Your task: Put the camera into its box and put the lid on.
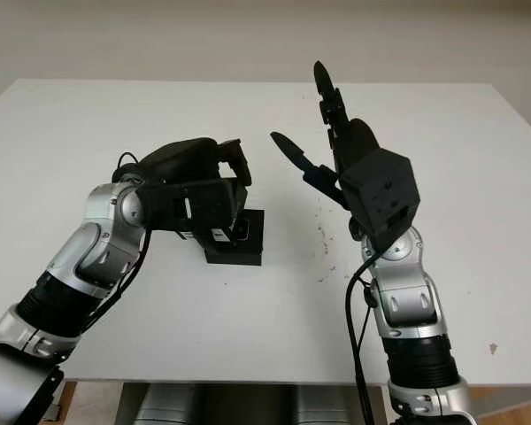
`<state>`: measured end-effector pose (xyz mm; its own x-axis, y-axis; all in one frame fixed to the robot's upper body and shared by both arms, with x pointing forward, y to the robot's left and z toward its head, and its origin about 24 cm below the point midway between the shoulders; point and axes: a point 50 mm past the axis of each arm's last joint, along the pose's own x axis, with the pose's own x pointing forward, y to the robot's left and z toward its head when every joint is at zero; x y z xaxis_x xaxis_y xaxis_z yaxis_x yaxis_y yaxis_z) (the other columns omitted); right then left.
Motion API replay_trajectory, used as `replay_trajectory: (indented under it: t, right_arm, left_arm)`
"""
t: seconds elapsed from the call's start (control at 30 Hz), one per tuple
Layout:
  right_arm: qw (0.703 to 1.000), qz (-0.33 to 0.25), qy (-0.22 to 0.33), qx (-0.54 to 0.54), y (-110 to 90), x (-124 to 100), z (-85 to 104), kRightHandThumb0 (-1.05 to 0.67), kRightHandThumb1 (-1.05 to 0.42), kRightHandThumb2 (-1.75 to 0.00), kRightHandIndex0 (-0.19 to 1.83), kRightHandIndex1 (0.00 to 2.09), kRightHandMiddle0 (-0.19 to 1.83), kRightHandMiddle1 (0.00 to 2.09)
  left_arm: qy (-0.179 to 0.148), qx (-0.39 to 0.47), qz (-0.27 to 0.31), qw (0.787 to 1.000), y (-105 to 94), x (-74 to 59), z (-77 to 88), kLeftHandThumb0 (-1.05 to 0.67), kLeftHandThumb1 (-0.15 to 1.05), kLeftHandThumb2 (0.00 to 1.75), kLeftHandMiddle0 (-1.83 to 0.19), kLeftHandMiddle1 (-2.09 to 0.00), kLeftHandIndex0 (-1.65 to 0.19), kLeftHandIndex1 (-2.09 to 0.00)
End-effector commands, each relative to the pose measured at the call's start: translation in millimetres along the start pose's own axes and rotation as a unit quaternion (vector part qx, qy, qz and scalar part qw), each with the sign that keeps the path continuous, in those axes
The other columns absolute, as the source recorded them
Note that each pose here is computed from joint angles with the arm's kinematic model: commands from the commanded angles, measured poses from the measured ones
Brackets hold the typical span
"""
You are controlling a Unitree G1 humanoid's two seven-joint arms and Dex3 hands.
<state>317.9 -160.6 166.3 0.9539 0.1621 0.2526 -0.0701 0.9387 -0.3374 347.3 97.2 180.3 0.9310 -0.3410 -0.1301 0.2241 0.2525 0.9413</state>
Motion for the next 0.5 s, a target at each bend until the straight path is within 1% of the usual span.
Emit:
replay_trajectory:
  t: [0.0, 0.03, 0.07, 0.13, 0.17, 0.2, 0.23, 0.27, 0.3, 0.33, 0.37, 0.4, 0.43, 0.47]
  right_arm:
    - [1.000, -0.003, -0.008, 0.010, 2, 2, 4.5, -0.67, -1.05, -0.22, -0.17, 0.05, -0.10, 0.06]
    - [1.000, -0.004, -0.008, 0.012, 2, 2, 4.5, -0.67, -1.05, -0.22, -0.18, 0.05, -0.09, 0.06]
    - [1.000, -0.004, -0.008, 0.014, 3, 3, 4.4, -0.67, -1.05, -0.22, -0.18, 0.05, -0.09, 0.06]
    - [1.000, -0.004, -0.008, 0.017, 3, 3, 4.4, -0.66, -1.05, -0.22, -0.18, 0.05, -0.10, 0.06]
    - [1.000, -0.005, -0.008, 0.019, 4, 3, 4.6, -0.66, -1.05, -0.22, -0.18, 0.05, -0.10, 0.06]
    - [1.000, -0.005, -0.008, 0.019, 4, 3, 4.7, -0.66, -1.05, -0.22, -0.18, 0.05, -0.10, 0.06]
    - [1.000, -0.006, -0.009, 0.020, 4, 3, 4.7, -0.66, -1.05, -0.22, -0.18, 0.05, -0.10, 0.06]
    - [1.000, -0.007, -0.009, 0.020, 4, 3, 4.6, -0.66, -1.05, -0.22, -0.18, 0.05, -0.10, 0.06]
    - [1.000, -0.009, -0.009, 0.021, 3, 3, 4.5, -0.66, -1.05, -0.21, -0.18, 0.05, -0.09, 0.06]
    - [1.000, -0.011, -0.008, 0.021, 3, 3, 4.4, -0.66, -1.05, -0.21, -0.18, 0.05, -0.09, 0.06]
    - [1.000, -0.013, -0.009, 0.019, 3, 3, 4.3, -0.67, -1.05, -0.21, -0.17, 0.06, -0.08, 0.06]
    - [1.000, -0.015, -0.009, 0.017, 3, 3, 4.3, -0.66, -1.05, -0.21, -0.17, 0.06, -0.08, 0.07]
    - [1.000, -0.016, -0.010, 0.015, 4, 3, 4.3, -0.66, -1.05, -0.21, -0.16, 0.06, -0.08, 0.07]
    - [1.000, -0.016, -0.010, 0.015, 3, 3, 4.4, -0.66, -1.05, -0.21, -0.16, 0.06, -0.07, 0.07]
  left_arm:
    - [-0.011, 0.007, 0.001, 1.000, 4.8, 1.4, 10.8, 0.01, 0.98, 0.06, -0.26, -2.09, -0.18, -1.55]
    - [-0.010, 0.008, -0.004, 1.000, 4.5, 1.8, 12.4, 0.01, 0.98, 0.06, -0.27, -2.09, -0.13, -1.54]
    - [-0.008, 0.011, -0.009, 1.000, 4.4, 2.3, 14.1, 0.01, 0.99, 0.06, -0.27, -2.09, -0.07, -1.44]
    - [-0.004, 0.020, -0.017, 1.000, 4.5, 3.1, 18.2, 0.01, 0.99, 0.06, -0.31, -2.09, 0.01, -1.17]
    - [-0.002, 0.022, -0.021, 1.000, 4.5, 3.3, 20.5, 0.01, 1.00, 0.06, -0.36, -2.09, 0.08, -0.99]
    - [0.000, 0.020, -0.025, 0.999, 4.5, 3.4, 22.2, 0.02, 1.00, 0.06, -0.44, -2.09, 0.12, -0.81]
    - [-0.001, 0.018, -0.027, 0.999, 4.4, 3.4, 23.4, 0.04, 0.99, 0.05, -0.46, -2.09, 0.10, -0.61]
    - [0.000, 0.015, -0.030, 0.999, 4.2, 3.5, 24.5, 0.04, 0.99, 0.05, -0.45, -2.09, 0.08, -0.53]
    - [0.001, 0.013, -0.035, 0.999, 4.0, 3.8, 25.3, 0.05, 0.99, 0.05, -0.43, -2.09, 0.07, -0.50]
    - [0.002, 0.013, -0.039, 0.999, 3.5, 4.3, 25.9, 0.05, 0.99, 0.05, -0.40, -2.09, 0.00, -0.51]
    - [0.004, 0.013, -0.046, 0.999, 2.8, 5.1, 26.6, 0.05, 0.99, 0.05, -0.37, -2.09, -0.02, -0.57]
    - [0.005, 0.013, -0.050, 0.999, 2.4, 5.5, 27.0, 0.05, 0.99, 0.05, -0.37, -2.09, 0.01, -0.74]
    - [0.006, 0.012, -0.055, 0.998, 2.1, 5.8, 27.3, 0.05, 0.99, 0.05, -0.39, -2.09, 0.09, -0.89]
    - [0.008, 0.009, -0.060, 0.998, 1.8, 6.0, 27.6, 0.05, 0.99, 0.05, -0.43, -2.09, 0.14, -0.85]
